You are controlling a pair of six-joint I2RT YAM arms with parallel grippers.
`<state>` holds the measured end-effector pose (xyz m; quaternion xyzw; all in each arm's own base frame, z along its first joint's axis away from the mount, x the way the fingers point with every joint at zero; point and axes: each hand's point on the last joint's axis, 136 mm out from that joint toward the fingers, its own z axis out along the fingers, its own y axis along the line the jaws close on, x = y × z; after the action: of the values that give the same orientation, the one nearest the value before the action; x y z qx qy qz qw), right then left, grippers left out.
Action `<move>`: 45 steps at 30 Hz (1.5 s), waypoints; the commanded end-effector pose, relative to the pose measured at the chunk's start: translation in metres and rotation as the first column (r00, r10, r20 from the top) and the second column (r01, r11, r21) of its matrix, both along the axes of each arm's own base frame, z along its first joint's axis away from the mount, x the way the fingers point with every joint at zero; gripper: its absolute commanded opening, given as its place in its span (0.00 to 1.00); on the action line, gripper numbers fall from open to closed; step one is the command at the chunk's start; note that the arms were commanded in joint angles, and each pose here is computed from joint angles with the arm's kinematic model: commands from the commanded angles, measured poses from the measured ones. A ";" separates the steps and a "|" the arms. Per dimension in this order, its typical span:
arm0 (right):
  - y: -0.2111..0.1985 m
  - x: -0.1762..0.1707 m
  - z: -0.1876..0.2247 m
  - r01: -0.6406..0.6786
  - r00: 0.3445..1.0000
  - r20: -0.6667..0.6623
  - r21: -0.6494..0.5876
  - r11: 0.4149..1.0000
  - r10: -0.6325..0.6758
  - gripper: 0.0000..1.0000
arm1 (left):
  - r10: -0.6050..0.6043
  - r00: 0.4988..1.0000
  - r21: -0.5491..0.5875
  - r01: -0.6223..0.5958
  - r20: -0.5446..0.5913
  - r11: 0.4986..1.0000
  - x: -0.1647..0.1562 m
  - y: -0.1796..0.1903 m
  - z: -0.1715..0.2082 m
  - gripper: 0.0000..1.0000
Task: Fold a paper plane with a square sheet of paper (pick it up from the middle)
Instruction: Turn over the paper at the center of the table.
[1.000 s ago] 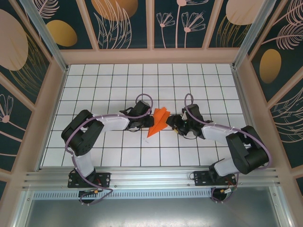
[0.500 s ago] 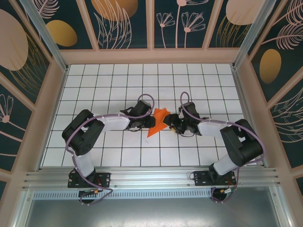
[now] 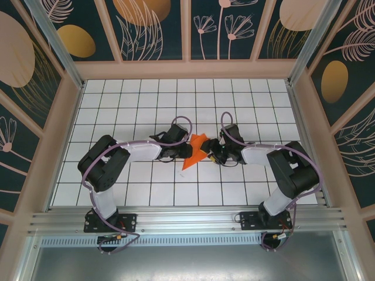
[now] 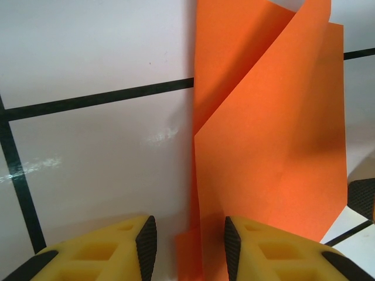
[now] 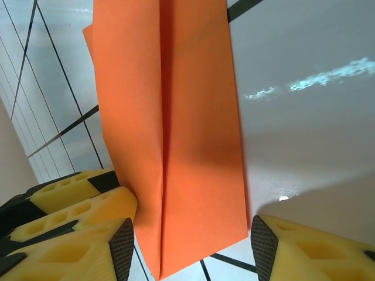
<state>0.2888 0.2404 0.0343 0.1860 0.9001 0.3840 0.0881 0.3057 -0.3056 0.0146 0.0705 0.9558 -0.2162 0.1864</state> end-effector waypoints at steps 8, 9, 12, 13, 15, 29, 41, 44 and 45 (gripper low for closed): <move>0.015 0.015 0.009 -0.011 1.000 0.020 0.034 0.999 0.011 0.58 | -0.100 0.967 0.044 0.113 -0.233 0.993 -0.060 0.000 -0.055 0.38; 0.016 0.016 0.010 -0.012 1.000 0.023 0.035 0.999 0.011 0.58 | -0.099 0.967 0.044 0.113 -0.235 0.993 -0.060 0.001 -0.055 0.37; 0.018 0.019 0.013 -0.018 0.999 0.039 0.042 0.999 0.017 0.58 | -0.098 0.968 0.041 0.110 -0.232 0.993 -0.059 0.000 -0.055 0.37; 0.019 0.020 0.015 -0.021 0.999 0.048 0.051 0.998 0.019 0.58 | -0.097 0.968 0.038 0.109 -0.232 0.993 -0.059 -0.001 -0.055 0.37; 0.020 0.020 0.014 -0.024 0.999 0.046 0.053 0.998 0.022 0.58 | -0.097 0.968 0.039 0.109 -0.232 0.993 -0.059 0.000 -0.055 0.36; 0.021 0.015 0.011 -0.058 0.997 0.062 0.084 0.995 0.053 0.58 | -0.104 0.965 -0.045 0.097 -0.240 0.994 -0.065 -0.009 -0.049 0.32; 0.038 0.019 0.013 -0.154 0.983 0.118 0.105 0.982 0.141 0.56 | -0.120 0.959 -0.118 0.092 -0.256 0.989 -0.070 -0.017 -0.044 0.30; 0.041 0.023 0.009 -0.177 0.978 0.129 0.099 0.979 0.163 0.52 | -0.126 0.958 -0.128 0.095 -0.257 0.987 -0.071 -0.018 -0.043 0.30; 0.042 0.024 0.008 -0.182 0.977 0.133 0.097 0.978 0.169 0.50 | -0.127 0.958 -0.131 0.095 -0.258 0.987 -0.071 -0.019 -0.042 0.30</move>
<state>0.3065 0.2717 0.0373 0.1219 0.8873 0.4364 0.0859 0.3023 -0.3173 0.0162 0.0588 0.9425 -0.2685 0.1901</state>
